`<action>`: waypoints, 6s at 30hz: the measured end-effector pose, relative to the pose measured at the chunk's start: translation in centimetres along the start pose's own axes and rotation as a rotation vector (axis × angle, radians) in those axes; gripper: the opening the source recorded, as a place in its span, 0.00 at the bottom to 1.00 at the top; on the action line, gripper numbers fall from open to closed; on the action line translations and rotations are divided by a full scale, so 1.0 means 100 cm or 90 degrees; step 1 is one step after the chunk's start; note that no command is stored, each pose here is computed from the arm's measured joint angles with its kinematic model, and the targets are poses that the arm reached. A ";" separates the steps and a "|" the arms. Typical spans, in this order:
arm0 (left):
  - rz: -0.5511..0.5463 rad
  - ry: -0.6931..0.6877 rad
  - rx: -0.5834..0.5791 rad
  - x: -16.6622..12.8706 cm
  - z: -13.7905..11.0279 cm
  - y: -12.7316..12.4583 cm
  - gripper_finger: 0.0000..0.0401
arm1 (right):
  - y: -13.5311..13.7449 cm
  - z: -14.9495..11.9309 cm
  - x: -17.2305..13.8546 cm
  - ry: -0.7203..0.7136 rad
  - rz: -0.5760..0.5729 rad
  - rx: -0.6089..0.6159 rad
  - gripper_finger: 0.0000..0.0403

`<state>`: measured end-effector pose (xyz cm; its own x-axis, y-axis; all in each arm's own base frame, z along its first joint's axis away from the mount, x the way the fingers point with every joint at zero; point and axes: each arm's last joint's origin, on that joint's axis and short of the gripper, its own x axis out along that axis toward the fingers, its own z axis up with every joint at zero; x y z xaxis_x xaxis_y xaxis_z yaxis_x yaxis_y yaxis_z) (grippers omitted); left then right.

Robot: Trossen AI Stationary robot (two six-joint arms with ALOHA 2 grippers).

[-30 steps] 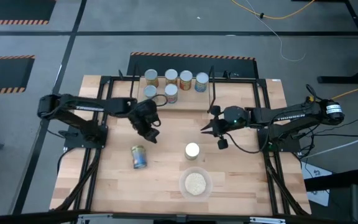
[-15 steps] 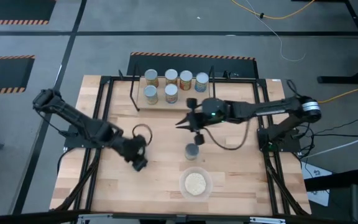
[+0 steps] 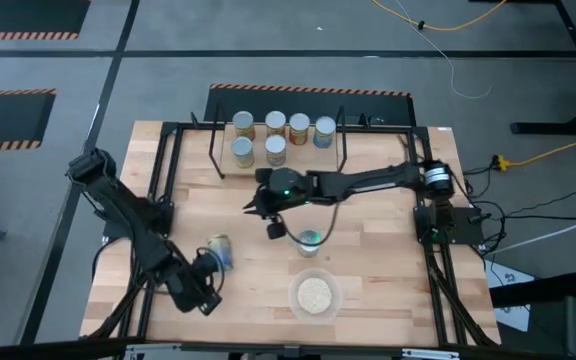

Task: Pick and place cans onto a shelf
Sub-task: Put the canned peaches on the shelf

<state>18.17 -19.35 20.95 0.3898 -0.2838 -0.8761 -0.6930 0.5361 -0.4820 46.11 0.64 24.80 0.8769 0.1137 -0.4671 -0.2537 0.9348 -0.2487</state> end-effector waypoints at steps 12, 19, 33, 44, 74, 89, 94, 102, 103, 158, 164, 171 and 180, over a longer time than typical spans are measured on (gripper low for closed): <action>0.113 -0.015 0.004 0.046 -0.017 0.012 0.31 | 0.002 -0.024 0.058 0.001 0.000 -0.001 0.13; 0.122 -0.067 0.009 0.053 -0.014 0.013 0.31 | -0.005 -0.038 0.074 -0.032 -0.023 0.001 0.13; 0.174 -0.133 -0.002 0.052 0.004 0.019 0.31 | -0.006 -0.080 0.105 -0.041 0.015 0.023 0.13; 0.213 -0.149 -0.023 0.051 0.017 0.023 0.31 | 0.012 -0.096 0.124 -0.081 0.068 0.042 0.13; 0.239 -0.140 -0.026 0.050 0.020 0.026 0.31 | 0.034 -0.086 0.127 -0.156 0.192 0.068 0.13; 0.262 -0.122 -0.031 0.049 0.019 0.029 0.31 | 0.032 -0.071 0.121 -0.237 0.276 0.147 0.13; 0.266 -0.148 -0.032 0.048 0.022 0.030 0.31 | 0.035 -0.068 0.119 -0.252 0.330 0.162 0.13; 0.281 -0.151 -0.040 0.048 0.034 0.031 0.31 | 0.039 -0.065 0.118 -0.269 0.362 0.157 0.13; 0.282 -0.150 -0.039 0.048 0.036 0.031 0.31 | 0.039 -0.065 0.118 -0.269 0.362 0.157 0.13; 0.105 -0.200 0.236 -0.009 0.071 -0.067 0.31 | -0.011 0.020 -0.176 0.289 0.236 0.120 0.13; 0.095 -0.214 0.218 -0.009 0.079 -0.068 0.31 | 0.004 -0.002 -0.174 0.346 0.242 0.182 0.13; 0.099 -0.215 0.209 -0.006 0.079 -0.068 0.31 | 0.023 -0.032 -0.159 0.415 0.257 0.209 0.13; 0.148 -0.245 0.198 0.018 0.081 -0.066 0.31 | 0.034 -0.045 -0.150 0.413 0.266 0.199 0.13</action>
<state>28.36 -17.02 22.62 0.4818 0.1515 -0.8631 -0.5988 0.7761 -0.1980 30.27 0.55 27.14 0.3012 0.3451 -0.8889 -0.2979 0.9196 0.2561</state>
